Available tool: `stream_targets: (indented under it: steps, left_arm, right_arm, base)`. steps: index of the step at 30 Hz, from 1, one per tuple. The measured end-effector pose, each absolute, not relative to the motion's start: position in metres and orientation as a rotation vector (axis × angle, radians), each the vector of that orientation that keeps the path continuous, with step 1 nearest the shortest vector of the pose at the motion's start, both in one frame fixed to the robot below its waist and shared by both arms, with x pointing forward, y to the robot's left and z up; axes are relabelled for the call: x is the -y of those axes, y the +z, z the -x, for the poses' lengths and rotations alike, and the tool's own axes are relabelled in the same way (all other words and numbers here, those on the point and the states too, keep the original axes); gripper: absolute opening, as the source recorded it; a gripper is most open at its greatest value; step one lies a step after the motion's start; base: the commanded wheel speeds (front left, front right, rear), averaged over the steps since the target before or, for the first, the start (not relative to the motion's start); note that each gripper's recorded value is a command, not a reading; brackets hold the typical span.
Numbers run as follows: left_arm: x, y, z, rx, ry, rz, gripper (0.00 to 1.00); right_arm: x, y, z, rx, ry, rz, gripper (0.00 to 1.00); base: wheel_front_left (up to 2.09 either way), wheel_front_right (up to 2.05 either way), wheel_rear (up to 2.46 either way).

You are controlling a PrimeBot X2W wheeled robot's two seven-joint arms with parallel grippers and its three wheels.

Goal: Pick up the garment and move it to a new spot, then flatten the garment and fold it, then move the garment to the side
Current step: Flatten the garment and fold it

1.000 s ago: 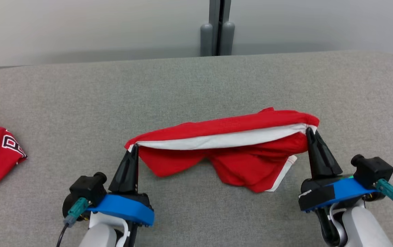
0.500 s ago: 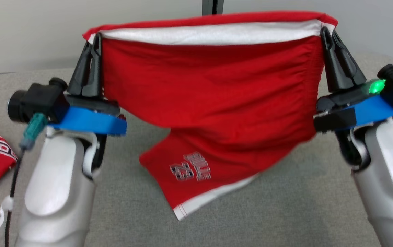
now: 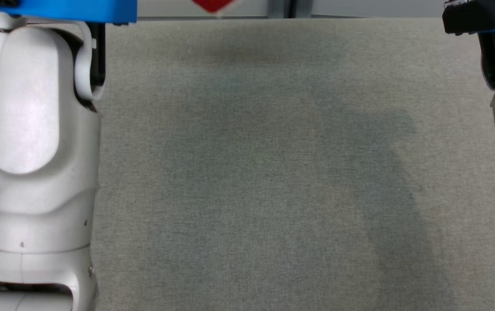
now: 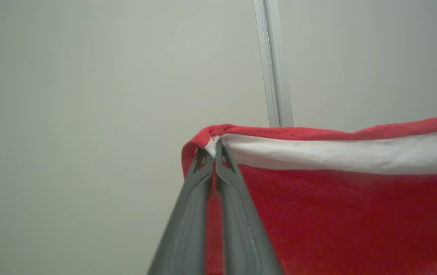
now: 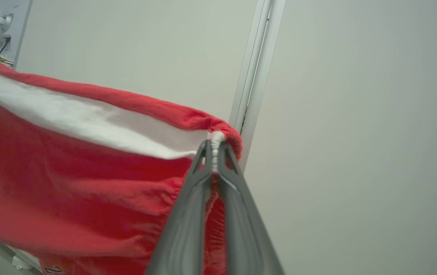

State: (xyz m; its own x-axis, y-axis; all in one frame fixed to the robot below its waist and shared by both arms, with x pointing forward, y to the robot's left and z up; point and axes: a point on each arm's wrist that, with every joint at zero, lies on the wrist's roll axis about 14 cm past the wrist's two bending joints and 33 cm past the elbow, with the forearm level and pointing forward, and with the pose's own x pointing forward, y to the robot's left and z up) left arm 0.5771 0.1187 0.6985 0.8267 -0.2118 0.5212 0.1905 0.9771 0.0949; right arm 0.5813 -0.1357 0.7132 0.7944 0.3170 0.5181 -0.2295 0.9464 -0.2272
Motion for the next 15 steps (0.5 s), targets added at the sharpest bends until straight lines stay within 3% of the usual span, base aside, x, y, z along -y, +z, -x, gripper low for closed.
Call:
stream_targets:
  steps: [7,15]
  left_arm:
    - [-0.123,0.579,-0.551,0.260,-0.208,0.016,0.00]
    - [-0.113,0.446,-0.452,-0.107,-0.229,0.143,0.00]
  right_arm:
    - [0.132,0.623,-0.569,0.368,0.313,0.113,0.00]
    - [0.137,0.481,-0.484,-0.004,0.327,0.037,0.00]
  base:
    - [0.00,0.00,0.00]
    - [0.00,0.00,0.00]
